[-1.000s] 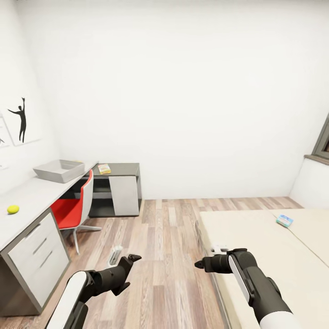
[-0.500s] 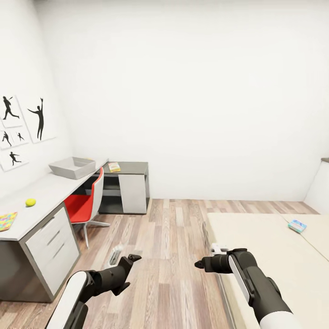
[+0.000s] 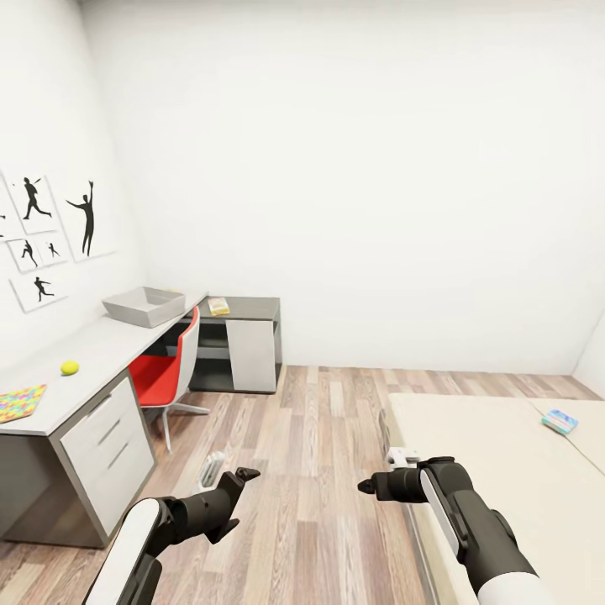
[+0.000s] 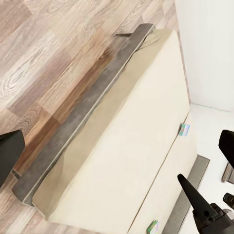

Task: Put all the toys in the child's room - the three board games (two on the bed and one on the table), the two jigsaw puzzles on the table, and the tennis ball on the table - inside the toy box on the table in the child's room.

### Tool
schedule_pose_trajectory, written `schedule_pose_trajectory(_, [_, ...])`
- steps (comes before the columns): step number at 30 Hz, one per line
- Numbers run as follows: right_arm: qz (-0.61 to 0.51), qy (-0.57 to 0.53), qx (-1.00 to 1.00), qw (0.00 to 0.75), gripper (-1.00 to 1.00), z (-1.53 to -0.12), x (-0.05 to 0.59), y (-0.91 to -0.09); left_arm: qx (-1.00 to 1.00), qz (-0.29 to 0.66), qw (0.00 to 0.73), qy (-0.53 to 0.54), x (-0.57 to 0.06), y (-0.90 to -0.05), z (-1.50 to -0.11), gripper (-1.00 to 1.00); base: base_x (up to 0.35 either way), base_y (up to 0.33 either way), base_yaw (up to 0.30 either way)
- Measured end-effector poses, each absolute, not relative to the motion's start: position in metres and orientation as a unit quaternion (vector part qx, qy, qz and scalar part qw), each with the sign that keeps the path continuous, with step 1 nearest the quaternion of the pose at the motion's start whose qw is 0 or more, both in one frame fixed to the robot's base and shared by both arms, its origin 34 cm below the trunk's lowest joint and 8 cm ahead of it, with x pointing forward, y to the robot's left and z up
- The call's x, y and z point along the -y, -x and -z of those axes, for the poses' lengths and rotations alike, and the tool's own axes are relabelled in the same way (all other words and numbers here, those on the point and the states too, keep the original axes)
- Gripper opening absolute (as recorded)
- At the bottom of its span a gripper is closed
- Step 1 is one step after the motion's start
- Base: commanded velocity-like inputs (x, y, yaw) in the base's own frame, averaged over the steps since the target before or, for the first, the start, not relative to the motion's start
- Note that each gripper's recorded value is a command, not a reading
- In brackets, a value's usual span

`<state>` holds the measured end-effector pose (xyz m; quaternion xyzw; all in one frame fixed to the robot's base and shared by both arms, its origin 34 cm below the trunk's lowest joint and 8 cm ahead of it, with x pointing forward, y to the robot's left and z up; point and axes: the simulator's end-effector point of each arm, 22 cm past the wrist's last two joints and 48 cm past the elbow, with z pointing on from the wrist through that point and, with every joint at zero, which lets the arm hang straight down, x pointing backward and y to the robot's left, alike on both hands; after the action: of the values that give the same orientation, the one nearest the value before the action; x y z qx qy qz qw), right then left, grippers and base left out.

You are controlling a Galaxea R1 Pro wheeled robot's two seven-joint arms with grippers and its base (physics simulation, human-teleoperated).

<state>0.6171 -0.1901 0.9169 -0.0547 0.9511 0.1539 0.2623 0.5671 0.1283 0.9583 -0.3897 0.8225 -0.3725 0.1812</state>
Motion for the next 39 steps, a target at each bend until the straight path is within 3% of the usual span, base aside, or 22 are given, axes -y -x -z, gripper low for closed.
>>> schedule_pose_trajectory(39, [-0.154, 0.054, -0.951, 0.262, 1.0, -0.9169, 0.1904, -0.6172, -0.822, 0.373, 0.181, 0.39, -0.1283, -0.5671, -0.9583, 1.0, 0.0, 0.0, 0.002])
